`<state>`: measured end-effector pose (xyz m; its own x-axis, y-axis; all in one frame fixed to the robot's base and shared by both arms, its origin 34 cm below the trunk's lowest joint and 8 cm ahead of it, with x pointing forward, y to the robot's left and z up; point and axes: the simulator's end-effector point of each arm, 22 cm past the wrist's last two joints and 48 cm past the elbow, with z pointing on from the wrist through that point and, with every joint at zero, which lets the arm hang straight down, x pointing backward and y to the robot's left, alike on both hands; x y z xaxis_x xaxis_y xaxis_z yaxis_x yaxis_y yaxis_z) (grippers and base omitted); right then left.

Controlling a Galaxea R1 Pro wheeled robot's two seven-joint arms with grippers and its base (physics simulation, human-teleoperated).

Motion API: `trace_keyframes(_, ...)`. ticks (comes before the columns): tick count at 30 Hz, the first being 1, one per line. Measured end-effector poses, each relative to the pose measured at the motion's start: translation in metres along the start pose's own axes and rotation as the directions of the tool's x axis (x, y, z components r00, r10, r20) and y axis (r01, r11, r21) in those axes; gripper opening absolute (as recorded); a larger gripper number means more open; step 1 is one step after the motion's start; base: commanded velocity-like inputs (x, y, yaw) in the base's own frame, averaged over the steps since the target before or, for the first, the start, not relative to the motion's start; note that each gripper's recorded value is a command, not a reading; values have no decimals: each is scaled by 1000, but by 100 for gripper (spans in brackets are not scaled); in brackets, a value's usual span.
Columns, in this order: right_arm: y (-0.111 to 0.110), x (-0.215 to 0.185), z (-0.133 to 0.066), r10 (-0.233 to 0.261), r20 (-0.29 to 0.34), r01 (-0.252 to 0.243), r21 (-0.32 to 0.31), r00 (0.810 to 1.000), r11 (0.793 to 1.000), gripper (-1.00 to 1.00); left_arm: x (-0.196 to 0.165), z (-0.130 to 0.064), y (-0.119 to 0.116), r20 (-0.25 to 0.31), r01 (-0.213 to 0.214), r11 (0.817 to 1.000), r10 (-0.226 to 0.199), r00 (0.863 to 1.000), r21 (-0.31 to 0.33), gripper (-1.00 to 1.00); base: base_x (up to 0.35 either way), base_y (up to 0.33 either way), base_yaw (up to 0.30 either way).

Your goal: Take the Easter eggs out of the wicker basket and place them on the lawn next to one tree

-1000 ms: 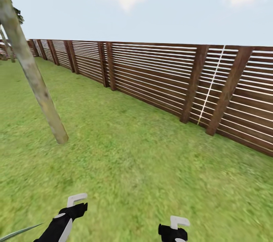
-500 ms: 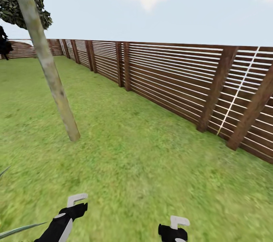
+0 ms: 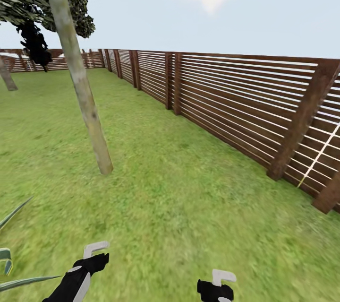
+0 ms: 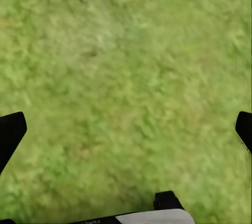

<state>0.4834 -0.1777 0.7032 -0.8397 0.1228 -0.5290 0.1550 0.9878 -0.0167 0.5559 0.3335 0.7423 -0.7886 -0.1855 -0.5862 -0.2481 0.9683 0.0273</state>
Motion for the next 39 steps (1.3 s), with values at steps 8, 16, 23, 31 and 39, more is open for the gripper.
trace_keyframes(8,0,0,0,0,0,0,0,1000,1000,100,0,0,0,0,0,1000,0,1000,0,100,286,-181,142)
trace_keyframes(16,0,0,0,0,0,0,0,1000,1000,100,0,0,0,0,0,1000,0,1000,0,100,286,-181,7)
trace_keyframes(23,0,0,0,0,0,0,0,1000,1000,100,0,0,-5,1,-17,1000,17,1000,7,100,286,-181,0)
trace_keyframes(31,0,0,0,0,0,0,0,1000,1000,100,0,0,-9,2,-32,999,32,999,14,100,288,-167,24)
trace_keyframes(39,0,0,0,0,0,0,0,1000,1000,100,0,0,-9,2,-33,999,33,999,14,100,294,-144,166)
